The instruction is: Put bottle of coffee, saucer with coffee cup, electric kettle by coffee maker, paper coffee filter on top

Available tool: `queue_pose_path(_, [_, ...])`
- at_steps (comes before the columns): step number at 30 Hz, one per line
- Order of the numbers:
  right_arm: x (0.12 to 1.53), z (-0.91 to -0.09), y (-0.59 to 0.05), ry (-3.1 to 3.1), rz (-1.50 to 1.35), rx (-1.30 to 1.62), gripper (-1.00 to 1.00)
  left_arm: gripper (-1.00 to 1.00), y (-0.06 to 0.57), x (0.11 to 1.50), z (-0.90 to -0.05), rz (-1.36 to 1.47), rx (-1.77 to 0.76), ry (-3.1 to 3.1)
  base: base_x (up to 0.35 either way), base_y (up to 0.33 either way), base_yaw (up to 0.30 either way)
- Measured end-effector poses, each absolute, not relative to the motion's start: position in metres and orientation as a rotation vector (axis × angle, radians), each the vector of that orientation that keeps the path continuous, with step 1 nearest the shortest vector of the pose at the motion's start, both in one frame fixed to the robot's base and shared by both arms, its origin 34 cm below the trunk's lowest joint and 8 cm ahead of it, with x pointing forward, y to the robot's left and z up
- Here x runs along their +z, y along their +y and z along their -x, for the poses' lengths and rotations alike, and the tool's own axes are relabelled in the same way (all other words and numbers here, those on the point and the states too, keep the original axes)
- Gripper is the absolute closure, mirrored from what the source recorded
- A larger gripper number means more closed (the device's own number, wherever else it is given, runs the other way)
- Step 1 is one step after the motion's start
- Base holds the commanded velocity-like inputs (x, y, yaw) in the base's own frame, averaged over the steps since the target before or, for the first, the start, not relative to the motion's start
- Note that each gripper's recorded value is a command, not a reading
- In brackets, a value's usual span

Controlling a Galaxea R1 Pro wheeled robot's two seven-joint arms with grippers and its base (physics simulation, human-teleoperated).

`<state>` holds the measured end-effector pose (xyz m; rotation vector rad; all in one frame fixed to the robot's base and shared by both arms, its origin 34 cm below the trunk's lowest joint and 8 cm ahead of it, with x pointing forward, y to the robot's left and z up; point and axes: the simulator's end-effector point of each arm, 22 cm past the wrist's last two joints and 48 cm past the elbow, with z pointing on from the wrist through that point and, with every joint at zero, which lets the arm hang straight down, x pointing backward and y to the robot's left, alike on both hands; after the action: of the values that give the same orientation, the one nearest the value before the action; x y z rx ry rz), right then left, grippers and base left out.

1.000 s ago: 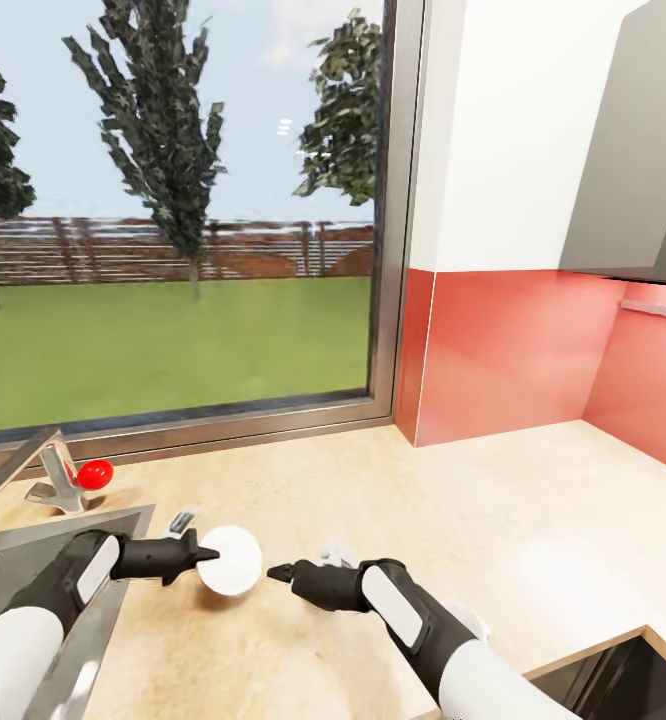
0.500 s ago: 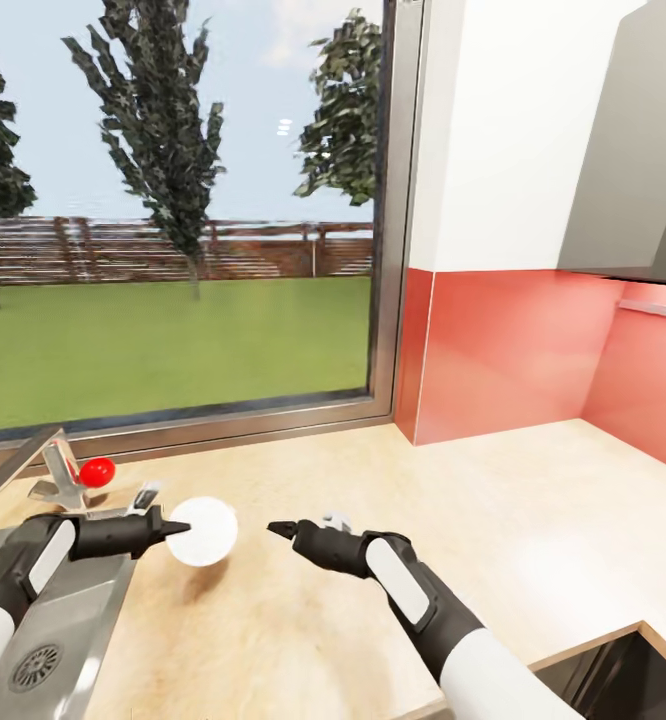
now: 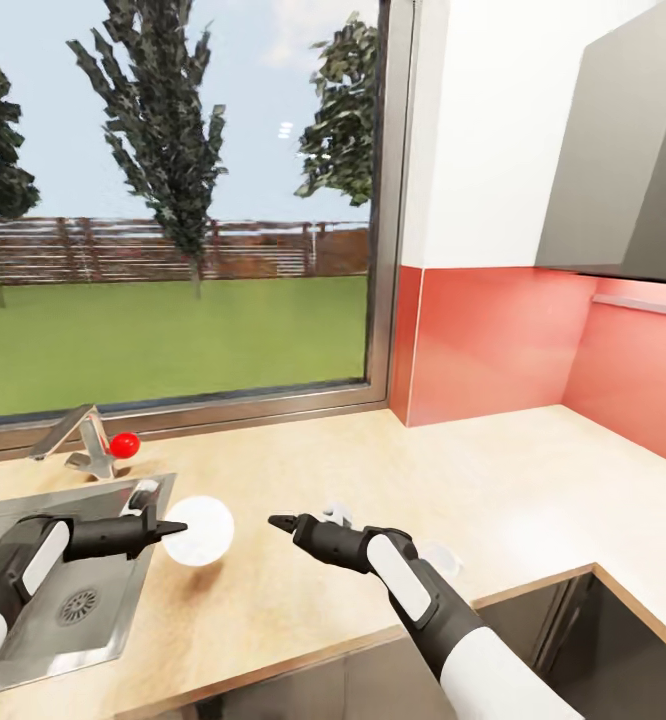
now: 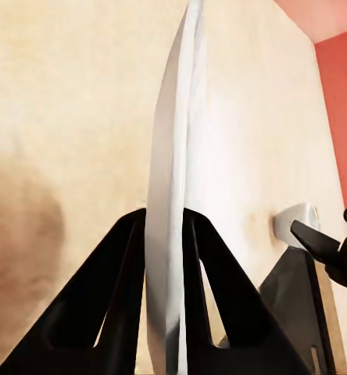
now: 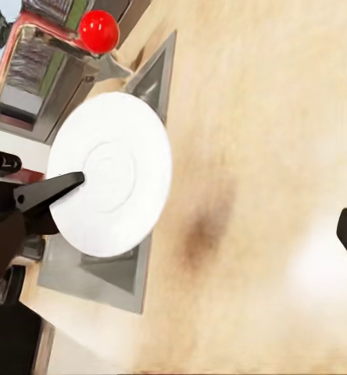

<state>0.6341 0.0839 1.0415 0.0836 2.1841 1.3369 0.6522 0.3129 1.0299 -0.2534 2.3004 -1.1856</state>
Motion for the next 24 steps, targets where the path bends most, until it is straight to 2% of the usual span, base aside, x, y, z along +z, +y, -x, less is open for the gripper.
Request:
queue_pose_path(19, [1.0405, -0.6325, 0.0852, 2.188, -0.075, 1.336, -1.0, 1.0, 0.3206, 1.0376, -0.6565, 0.286, -1.197, 2.26, -0.338, 0.0, 0.0])
queue_pose_path(24, [1.0397, -0.6312, 0.0863, 2.19, -0.07, 1.338, -1.0, 1.0, 0.3213, 1.0396, -0.6576, 0.288, -1.199, 2.253, -0.321, -0.088, 0.0])
